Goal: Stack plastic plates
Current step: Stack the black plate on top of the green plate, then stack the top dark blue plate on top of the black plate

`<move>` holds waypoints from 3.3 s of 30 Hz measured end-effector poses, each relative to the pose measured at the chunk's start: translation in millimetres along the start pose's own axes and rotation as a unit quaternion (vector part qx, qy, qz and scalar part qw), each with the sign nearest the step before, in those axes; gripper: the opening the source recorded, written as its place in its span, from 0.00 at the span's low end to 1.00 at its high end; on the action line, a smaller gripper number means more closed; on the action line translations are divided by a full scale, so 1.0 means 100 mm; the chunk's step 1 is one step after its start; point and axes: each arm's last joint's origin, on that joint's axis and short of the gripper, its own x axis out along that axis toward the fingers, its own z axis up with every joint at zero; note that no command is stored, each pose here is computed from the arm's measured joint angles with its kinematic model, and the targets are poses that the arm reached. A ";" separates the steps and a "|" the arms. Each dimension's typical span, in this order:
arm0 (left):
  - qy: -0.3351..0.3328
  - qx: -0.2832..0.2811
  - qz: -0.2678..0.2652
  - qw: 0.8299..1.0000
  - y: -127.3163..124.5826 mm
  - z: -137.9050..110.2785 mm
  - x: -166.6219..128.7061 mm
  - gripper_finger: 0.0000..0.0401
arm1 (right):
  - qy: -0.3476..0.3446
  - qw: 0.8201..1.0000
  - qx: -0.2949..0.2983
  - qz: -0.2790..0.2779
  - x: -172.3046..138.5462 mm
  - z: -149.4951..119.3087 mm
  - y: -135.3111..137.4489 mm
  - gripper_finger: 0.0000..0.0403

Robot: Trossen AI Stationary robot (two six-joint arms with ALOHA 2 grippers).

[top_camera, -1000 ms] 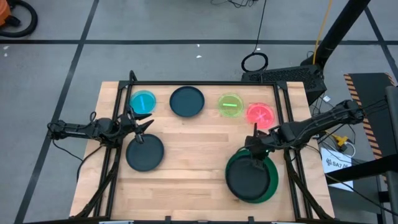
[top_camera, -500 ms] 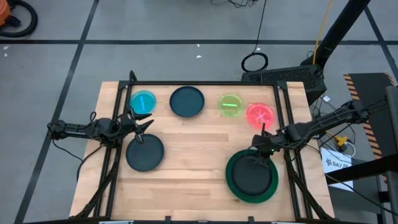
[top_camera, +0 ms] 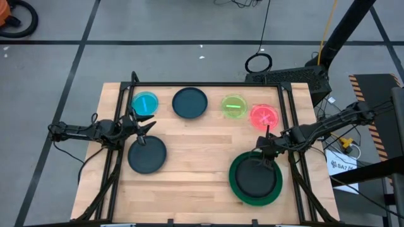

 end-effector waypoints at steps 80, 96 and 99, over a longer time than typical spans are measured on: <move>0.201 -0.070 0.140 0.967 -0.05 0.72 1.56 0.37 | -0.467 0.851 -0.233 -0.060 -0.43 0.69 0.26 0.32; 0.403 -0.100 0.247 0.876 0.61 0.43 1.69 0.37 | -0.386 0.910 -0.144 -0.039 -0.29 0.56 0.19 0.32; 0.423 -0.089 0.256 0.865 0.73 0.40 1.65 0.37 | -0.377 0.918 -0.121 -0.027 -0.27 0.53 0.20 0.32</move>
